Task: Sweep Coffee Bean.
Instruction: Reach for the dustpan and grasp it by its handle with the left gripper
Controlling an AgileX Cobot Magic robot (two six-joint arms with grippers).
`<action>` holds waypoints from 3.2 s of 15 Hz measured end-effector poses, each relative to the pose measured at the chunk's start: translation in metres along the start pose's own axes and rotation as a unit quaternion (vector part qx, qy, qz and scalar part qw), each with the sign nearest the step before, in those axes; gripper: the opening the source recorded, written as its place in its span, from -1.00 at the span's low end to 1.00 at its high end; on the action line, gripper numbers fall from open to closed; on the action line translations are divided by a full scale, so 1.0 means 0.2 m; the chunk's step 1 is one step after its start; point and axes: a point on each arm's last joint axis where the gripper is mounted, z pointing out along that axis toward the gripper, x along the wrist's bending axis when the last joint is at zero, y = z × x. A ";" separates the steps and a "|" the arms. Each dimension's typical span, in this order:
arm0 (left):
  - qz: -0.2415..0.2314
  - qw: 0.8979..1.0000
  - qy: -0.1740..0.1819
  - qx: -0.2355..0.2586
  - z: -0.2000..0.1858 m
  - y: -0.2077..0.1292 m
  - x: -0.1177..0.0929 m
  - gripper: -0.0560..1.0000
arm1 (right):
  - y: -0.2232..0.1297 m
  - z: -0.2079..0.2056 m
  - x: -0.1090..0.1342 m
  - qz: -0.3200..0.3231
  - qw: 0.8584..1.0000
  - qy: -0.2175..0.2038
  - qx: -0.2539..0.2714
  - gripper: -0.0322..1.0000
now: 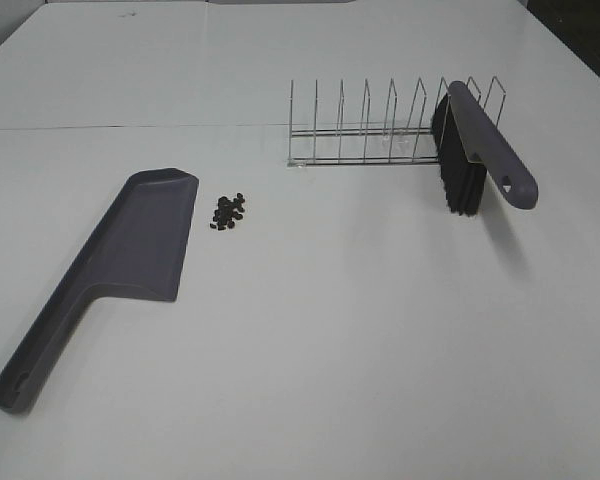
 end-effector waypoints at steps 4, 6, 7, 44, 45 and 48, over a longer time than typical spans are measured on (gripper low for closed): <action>0.000 1.000 0.000 0.000 0.00 0.00 0.00 0.23 | 0.00 0.00 0.00 0.000 1.000 0.000 0.000 0.68; 0.000 1.000 0.000 0.000 0.00 0.00 0.00 0.23 | 0.00 0.00 0.00 0.000 1.000 0.000 0.000 0.68; 0.000 1.000 0.000 0.000 0.00 0.00 0.00 0.23 | 0.00 0.00 0.00 0.000 1.000 0.000 0.000 0.68; 0.000 1.000 0.000 0.000 0.00 0.00 0.00 0.23 | 0.00 0.00 0.00 0.000 1.000 0.000 0.000 0.68; 0.000 1.000 0.000 0.000 0.00 0.00 0.00 0.23 | 0.00 0.00 0.00 0.000 1.000 0.000 0.000 0.68; 0.000 1.000 0.000 0.000 0.00 0.00 0.00 0.23 | 0.00 0.00 0.00 0.000 1.000 0.000 0.000 0.68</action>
